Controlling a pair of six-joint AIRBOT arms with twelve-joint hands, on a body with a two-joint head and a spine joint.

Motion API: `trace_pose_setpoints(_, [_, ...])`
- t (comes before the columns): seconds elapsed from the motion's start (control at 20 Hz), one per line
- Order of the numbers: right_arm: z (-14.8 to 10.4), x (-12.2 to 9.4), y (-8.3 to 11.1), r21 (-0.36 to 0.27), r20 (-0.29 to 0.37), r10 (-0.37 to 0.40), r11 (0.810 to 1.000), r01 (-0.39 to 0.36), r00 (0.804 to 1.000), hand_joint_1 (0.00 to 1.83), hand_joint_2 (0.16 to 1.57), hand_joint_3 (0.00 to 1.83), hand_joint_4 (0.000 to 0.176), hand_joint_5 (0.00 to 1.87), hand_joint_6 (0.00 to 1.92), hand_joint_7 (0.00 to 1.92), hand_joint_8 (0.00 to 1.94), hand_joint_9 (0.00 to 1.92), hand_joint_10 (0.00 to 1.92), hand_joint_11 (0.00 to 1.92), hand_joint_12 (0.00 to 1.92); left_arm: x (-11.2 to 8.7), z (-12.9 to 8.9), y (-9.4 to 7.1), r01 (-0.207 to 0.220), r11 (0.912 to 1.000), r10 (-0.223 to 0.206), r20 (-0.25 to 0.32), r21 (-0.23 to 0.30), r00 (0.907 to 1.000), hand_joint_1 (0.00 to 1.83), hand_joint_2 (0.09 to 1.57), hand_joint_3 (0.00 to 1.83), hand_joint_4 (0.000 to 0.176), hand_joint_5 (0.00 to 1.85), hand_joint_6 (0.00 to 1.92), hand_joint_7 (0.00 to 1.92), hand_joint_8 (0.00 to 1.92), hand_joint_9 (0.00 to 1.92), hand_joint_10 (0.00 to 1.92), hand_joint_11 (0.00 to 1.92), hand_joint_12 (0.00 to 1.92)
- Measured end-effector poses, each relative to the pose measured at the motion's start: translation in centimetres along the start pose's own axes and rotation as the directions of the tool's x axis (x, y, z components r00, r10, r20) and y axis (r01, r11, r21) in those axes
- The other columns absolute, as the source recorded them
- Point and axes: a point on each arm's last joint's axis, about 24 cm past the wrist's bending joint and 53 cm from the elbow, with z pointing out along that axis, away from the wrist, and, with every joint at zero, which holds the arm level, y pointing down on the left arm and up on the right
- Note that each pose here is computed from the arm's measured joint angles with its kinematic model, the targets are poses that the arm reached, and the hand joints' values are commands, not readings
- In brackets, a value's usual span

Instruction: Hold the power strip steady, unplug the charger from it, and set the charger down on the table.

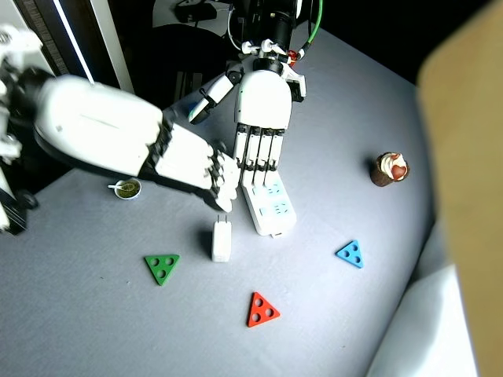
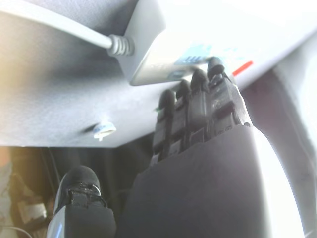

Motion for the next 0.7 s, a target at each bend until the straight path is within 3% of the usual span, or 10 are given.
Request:
trace_pose_setpoints(0.05, [-0.1,0.6,-0.1,0.002,-0.023,0.040,0.999,-0.040,0.999,0.61,0.85,0.00,0.000,0.14,0.00,0.16,0.00,0.15,0.00,0.00,0.49,-0.4,-0.2,0.0,0.000,1.0000,0.000,0.008,-0.002,1.0000,0.00,1.00,0.00,0.000,0.13,0.00,0.11,0.01,0.08,0.01,0.08,0.03])
trace_pose_setpoints(0.15, [-0.4,0.7,-0.4,0.009,-0.031,0.053,0.999,-0.053,0.998,0.57,0.83,0.00,0.000,0.08,0.00,0.12,0.00,0.10,0.00,0.00,0.34,-1.5,-0.6,-0.4,-0.002,1.0000,0.002,0.027,0.001,0.9996,0.00,1.00,0.00,0.000,0.13,0.00,0.12,0.01,0.09,0.01,0.08,0.03])
trace_pose_setpoints(0.45, [-1.7,-0.3,-2.1,0.056,0.003,0.059,0.997,-0.059,0.998,0.55,0.83,0.00,0.000,0.08,0.00,0.12,0.00,0.10,0.00,0.00,0.29,-5.2,-2.2,-1.7,0.011,0.9998,-0.013,0.103,0.016,0.9946,0.00,1.00,0.00,0.000,0.13,0.00,0.13,0.01,0.10,0.01,0.09,0.03])
trace_pose_setpoints(0.6, [-1.6,-0.2,-2.0,0.052,-0.002,0.060,0.997,-0.059,0.998,0.58,0.84,0.00,0.000,0.09,0.00,0.13,0.00,0.10,0.00,0.00,0.28,-7.0,-2.9,-3.4,0.010,0.9989,-0.016,0.138,0.045,0.9903,0.00,1.00,0.00,0.000,0.13,0.00,0.13,0.01,0.10,0.01,0.08,0.03])
trace_pose_setpoints(0.7, [-1.6,-0.2,-1.8,0.046,-0.003,0.103,0.994,-0.103,0.995,0.57,0.85,0.00,0.000,0.09,0.00,0.12,0.00,0.10,0.00,0.00,0.29,-8.3,-3.4,-3.9,0.007,0.9990,-0.014,0.161,0.045,0.9869,0.00,1.00,0.00,0.000,0.11,0.00,0.11,0.00,0.07,0.00,0.05,0.02])
